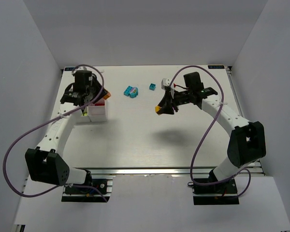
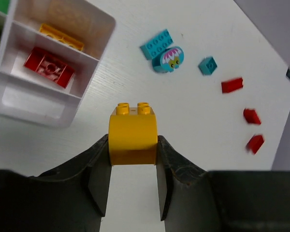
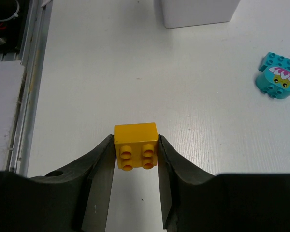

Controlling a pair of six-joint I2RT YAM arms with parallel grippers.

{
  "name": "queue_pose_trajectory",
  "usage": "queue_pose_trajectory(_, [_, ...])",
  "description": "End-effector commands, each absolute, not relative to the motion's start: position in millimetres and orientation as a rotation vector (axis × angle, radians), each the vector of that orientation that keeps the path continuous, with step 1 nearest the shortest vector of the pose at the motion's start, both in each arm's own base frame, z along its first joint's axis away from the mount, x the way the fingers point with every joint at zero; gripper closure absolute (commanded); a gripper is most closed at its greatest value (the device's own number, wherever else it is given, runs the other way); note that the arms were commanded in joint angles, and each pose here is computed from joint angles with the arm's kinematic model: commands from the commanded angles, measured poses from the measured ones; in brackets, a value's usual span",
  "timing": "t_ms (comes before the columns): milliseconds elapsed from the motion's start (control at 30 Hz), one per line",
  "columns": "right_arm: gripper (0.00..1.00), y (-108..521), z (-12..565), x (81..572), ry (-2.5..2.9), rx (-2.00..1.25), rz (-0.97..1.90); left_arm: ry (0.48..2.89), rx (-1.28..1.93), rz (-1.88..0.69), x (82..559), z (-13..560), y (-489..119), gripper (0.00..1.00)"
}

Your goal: Sort the legos into containers by color

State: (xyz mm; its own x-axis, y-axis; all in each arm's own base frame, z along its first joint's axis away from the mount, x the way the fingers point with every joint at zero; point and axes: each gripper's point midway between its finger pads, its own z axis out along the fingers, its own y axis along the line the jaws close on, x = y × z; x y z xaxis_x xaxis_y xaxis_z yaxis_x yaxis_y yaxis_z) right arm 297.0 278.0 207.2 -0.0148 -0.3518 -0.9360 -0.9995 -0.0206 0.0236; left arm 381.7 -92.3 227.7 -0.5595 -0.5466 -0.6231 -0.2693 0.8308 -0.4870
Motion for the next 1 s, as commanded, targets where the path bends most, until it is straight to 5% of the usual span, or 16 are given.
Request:
queue_pose_trajectory(0, [1.00, 281.3, 222.7, 306.6, 1.440, -1.430, 1.008, 2.149, -1.104, -0.252, 368.5, 224.8, -50.9, 1.00])
queue_pose_trajectory(267, [1.00, 284.6, 225.4, 304.9, 1.427, -1.425, 1.015, 2.035, -1.532, -0.251, 379.2, 204.8, -7.8, 1.00])
queue_pose_trajectory(967, [1.00, 283.6, 215.9, 299.5, 1.436, -1.421, 1.022, 1.969, -1.604, -0.461, 446.6, 209.4, -10.7, 1.00])
